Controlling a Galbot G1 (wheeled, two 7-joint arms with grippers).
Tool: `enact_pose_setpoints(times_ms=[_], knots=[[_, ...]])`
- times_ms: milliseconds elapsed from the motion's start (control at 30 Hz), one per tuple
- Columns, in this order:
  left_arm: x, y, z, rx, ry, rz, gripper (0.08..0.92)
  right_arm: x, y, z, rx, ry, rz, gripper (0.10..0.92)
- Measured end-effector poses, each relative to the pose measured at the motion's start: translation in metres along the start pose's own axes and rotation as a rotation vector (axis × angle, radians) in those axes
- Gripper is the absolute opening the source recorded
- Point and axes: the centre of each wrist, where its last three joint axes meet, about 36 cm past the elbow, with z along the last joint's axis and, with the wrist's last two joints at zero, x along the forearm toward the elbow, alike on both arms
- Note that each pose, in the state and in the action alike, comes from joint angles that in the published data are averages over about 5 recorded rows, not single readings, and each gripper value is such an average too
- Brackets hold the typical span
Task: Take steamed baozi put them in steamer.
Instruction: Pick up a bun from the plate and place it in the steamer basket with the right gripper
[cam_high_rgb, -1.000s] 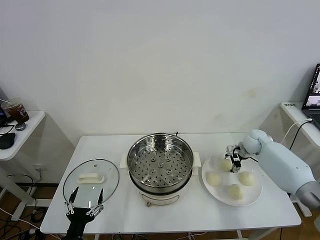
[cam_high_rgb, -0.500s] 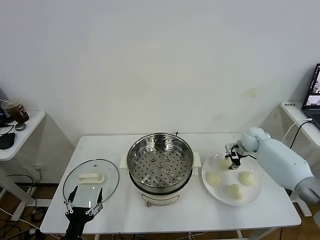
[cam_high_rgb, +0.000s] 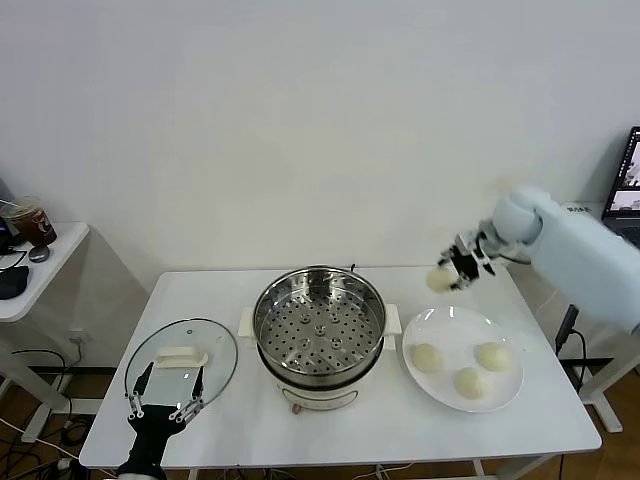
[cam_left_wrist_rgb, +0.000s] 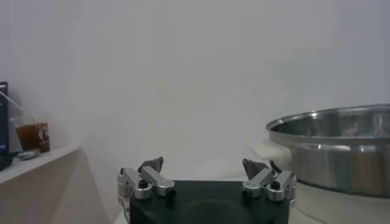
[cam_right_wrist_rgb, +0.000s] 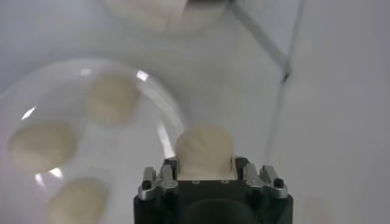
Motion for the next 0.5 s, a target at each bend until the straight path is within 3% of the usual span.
enact_pose_setpoints(times_ms=[200,500], knots=[[-0.004,0.004,-0.006,0.001,-0.017,-0.009,0.823,0.002,-0.040,-0.057,0.189,-0.084,-0.007,0.567],[-0.006,0.013,-0.013,-0.009,-0.035,-0.032,0.823,-0.044,-0.084,-0.147,0.492,-0.168,-0.067,0.568]])
